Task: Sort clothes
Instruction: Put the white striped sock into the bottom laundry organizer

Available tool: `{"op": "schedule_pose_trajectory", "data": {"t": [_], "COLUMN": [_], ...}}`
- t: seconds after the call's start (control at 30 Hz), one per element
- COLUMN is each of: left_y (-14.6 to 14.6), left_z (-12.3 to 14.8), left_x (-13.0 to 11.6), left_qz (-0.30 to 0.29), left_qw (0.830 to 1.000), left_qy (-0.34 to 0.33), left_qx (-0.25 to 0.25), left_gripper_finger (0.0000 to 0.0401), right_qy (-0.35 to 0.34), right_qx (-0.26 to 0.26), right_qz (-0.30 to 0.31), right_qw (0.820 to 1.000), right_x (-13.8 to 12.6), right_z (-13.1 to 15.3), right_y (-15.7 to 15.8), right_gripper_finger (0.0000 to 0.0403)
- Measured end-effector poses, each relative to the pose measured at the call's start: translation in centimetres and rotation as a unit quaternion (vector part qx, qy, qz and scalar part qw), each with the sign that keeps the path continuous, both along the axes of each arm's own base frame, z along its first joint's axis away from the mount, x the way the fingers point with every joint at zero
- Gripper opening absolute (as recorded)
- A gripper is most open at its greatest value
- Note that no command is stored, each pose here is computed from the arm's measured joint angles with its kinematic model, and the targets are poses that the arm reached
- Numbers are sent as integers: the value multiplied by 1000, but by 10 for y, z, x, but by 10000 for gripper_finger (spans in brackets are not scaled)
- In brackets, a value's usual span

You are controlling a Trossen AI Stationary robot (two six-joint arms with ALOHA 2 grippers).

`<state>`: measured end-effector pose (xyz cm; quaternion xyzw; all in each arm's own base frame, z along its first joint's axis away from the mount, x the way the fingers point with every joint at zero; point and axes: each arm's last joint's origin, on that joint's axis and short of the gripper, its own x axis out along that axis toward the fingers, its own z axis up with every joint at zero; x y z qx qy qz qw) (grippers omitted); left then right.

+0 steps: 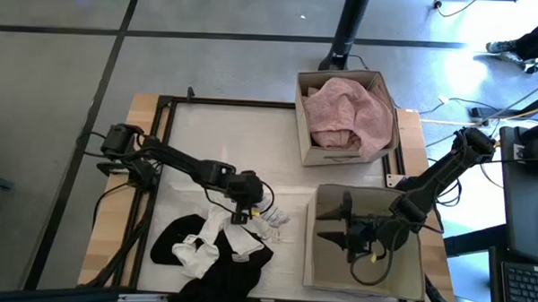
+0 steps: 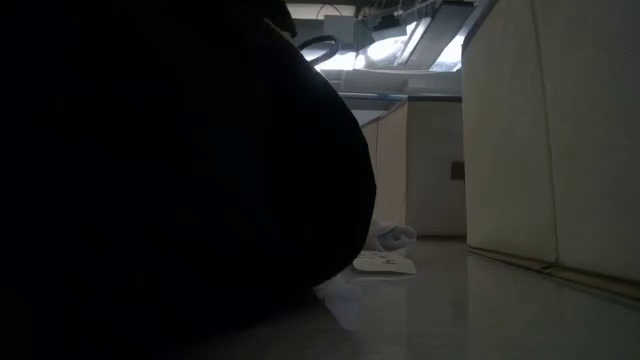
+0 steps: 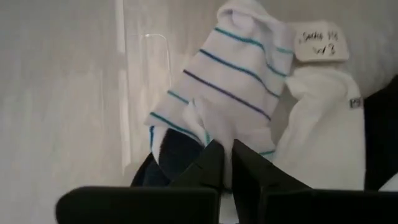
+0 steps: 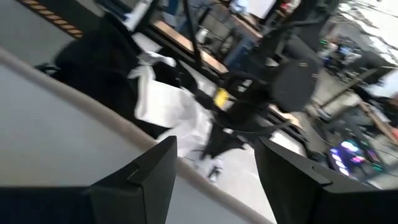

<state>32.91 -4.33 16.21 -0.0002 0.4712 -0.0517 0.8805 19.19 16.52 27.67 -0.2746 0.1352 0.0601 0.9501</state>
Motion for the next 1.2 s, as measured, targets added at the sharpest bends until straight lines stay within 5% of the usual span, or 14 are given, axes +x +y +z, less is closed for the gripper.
{"op": "schedule_pose_trajectory", "data": {"t": [0.17,0.33,0.6,0.9,1.2], "left_y": [-5,-11,-13,-10,-19], "left_z": [19,74,143,148,148], "left_x": [6,15,29,55,93], "left_qz": [-3,-11,-14,-16,-46], "left_qw": [1000,992,952,904,893], "left_qy": [-28,-124,-303,-427,-448], "left_qx": [-5,3,32,19,28], "left_gripper_finger": [7,5,3,2,3], "right_qy": [11,13,8,17,20], "right_qx": [10,10,12,14,11], "right_qz": [36,40,27,53,52], "right_qw": [999,999,1000,998,998], "right_x": [0,0,0,-1,-1], "right_z": [-1,-1,0,-1,-1], "right_y": [2,2,2,3,3], "right_gripper_finger": [215,215,215,215,215]}}
